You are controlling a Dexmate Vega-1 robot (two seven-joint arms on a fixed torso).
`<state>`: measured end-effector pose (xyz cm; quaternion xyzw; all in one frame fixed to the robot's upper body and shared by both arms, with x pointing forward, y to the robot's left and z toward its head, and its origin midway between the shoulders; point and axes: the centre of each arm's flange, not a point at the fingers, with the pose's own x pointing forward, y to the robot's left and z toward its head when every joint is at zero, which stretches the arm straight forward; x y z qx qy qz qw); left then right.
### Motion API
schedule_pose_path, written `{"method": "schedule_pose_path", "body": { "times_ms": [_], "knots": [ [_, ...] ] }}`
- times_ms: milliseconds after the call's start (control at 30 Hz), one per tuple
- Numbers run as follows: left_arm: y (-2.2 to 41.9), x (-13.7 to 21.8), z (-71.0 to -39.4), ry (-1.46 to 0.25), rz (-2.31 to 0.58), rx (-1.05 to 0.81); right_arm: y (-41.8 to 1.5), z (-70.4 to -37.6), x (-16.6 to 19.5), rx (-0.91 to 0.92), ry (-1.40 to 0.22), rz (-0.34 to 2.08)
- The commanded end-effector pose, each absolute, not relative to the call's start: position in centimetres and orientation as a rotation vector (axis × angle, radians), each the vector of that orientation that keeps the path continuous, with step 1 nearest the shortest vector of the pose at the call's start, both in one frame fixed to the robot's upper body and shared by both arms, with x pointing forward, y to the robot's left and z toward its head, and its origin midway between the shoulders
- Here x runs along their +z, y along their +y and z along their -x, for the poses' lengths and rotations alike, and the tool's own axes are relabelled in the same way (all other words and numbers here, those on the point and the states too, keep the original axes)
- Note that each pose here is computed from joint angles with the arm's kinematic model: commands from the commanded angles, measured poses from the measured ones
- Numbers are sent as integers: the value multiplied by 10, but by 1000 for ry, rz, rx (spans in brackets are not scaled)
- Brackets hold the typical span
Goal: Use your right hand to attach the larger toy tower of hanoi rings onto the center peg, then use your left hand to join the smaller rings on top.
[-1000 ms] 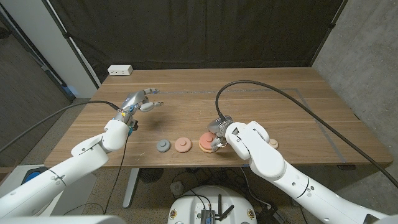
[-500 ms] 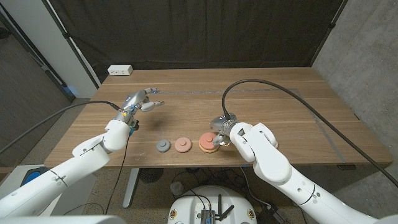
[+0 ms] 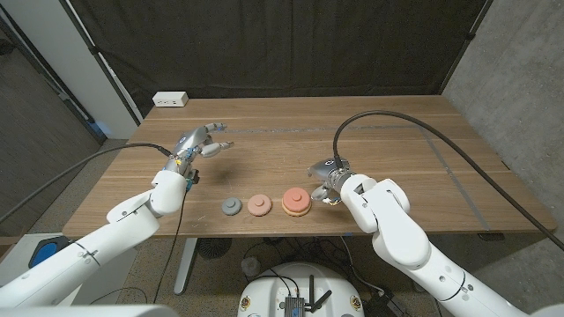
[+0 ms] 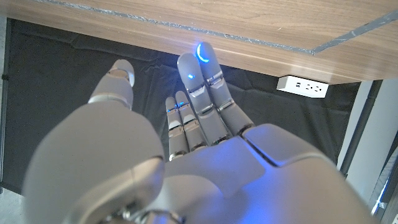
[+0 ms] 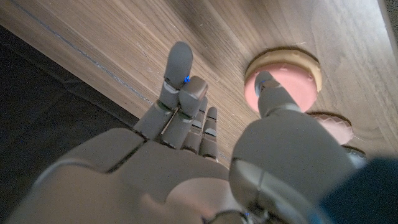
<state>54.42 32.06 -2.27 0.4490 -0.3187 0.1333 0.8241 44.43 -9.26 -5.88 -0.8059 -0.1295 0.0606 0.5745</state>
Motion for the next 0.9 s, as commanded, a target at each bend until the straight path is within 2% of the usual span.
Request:
{"method": "schedule_pose_path", "body": {
  "times_ms": [33,900],
  "knots": [
    [309,-22,-548,-685,-919,275,-116,-445,-58,93,-308,1836],
    [307,-22,-537,-667,-974,268,-149,-440,-73,-26,-352,1744]
  ]
}}
